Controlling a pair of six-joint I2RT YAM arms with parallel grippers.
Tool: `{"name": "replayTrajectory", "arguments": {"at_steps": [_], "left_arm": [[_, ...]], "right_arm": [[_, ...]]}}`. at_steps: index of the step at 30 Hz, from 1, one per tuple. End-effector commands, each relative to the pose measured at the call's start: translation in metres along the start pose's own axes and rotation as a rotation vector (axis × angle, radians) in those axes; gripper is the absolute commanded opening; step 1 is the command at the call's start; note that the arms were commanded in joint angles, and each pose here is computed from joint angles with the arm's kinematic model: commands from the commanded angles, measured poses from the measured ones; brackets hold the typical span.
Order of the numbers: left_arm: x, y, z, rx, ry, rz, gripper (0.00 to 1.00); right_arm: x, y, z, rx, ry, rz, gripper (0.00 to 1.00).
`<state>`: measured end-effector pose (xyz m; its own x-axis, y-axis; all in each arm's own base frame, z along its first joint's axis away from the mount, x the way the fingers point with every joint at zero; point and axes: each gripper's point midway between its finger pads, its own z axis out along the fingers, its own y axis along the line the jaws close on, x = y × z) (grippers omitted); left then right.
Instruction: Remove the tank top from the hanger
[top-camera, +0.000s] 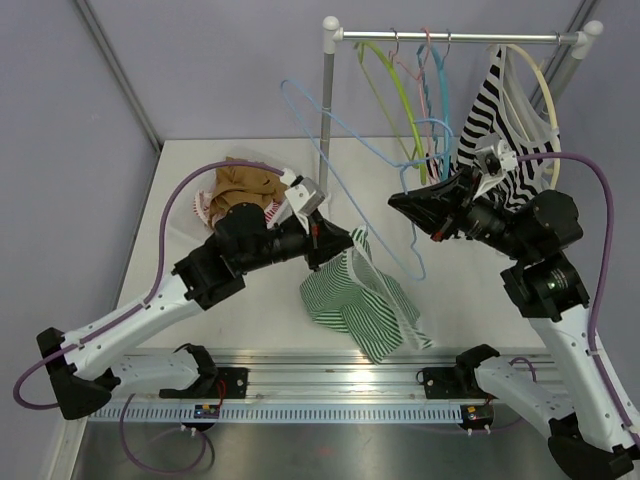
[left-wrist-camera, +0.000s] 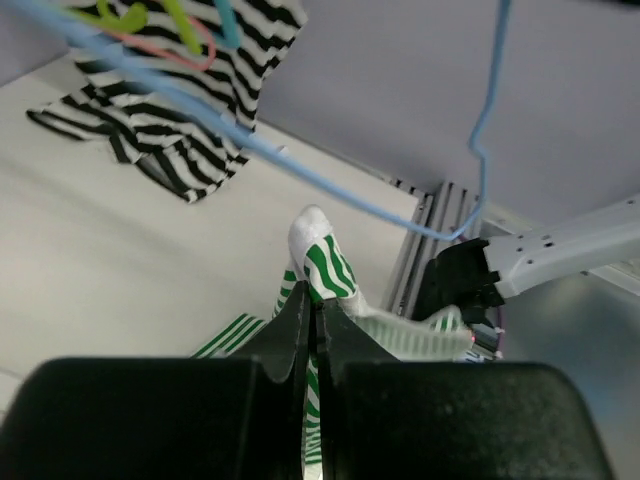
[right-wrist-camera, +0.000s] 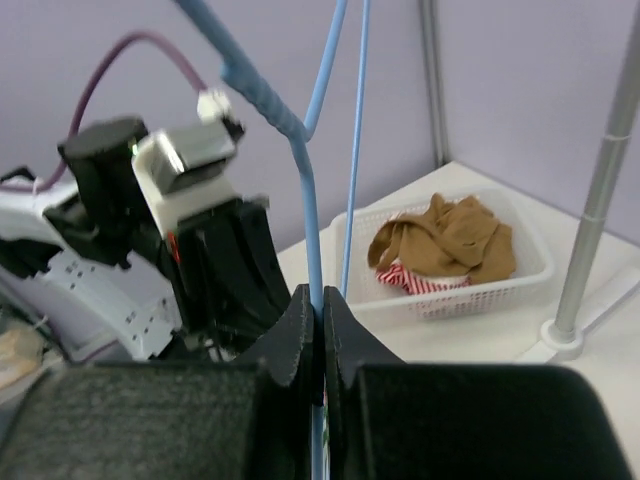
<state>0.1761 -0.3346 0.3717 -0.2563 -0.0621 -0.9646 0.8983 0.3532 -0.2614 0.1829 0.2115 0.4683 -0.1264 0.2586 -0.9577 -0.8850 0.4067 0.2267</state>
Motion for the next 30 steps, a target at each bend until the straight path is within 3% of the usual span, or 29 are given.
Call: {"name": "replayTrajectory", "arguments": {"at_steps": [1,3,7,12,13,14,16,17,24,30], "left_arm": [[0.003,0.024,0.004,-0.11,-0.042,0.036,0.0],[0.013,0.046,0.001,-0.238,-0.02,-0.004,0.0],[0.039,0.114,-0.028,-0.669,0.039,-0.082,0.0],[0.067,0.14,-0.049,-0.853,0.119,-0.163,0.03],[0.065,0.142,-0.053,-0.876,0.117,-0.173,0.12],[0.067,0.144,-0.056,-0.897,0.12,-0.202,0.27],[0.067,0.148,-0.067,-0.93,0.134,-0.221,0.43],[0.062,0.147,-0.069,-0.93,0.122,-0.225,0.57],[0.031,0.128,-0.101,-0.9,0.103,-0.182,0.99],[0.023,0.11,-0.116,-0.833,0.144,-0.157,0.99]], "right_arm": [[-0.075,0.009,-0.013,0.068,-0.303,-0.099,0.0],[-0.079,-0.021,-0.032,0.303,-0.302,-0.093,0.0],[-0.062,-0.072,-0.09,0.768,-0.146,-0.051,0.0],[-0.044,-0.093,-0.134,1.021,-0.014,-0.052,0.0],[-0.043,-0.095,-0.145,1.076,0.008,-0.052,0.0],[-0.04,-0.101,-0.145,1.105,0.038,-0.055,0.0],[-0.041,-0.109,-0.155,1.179,0.06,-0.068,0.0],[-0.04,-0.114,-0.153,1.199,0.078,-0.073,0.0],[-0.056,-0.131,-0.13,1.201,0.114,-0.108,0.0],[-0.072,-0.154,-0.082,1.105,0.17,-0.128,0.0]]}}
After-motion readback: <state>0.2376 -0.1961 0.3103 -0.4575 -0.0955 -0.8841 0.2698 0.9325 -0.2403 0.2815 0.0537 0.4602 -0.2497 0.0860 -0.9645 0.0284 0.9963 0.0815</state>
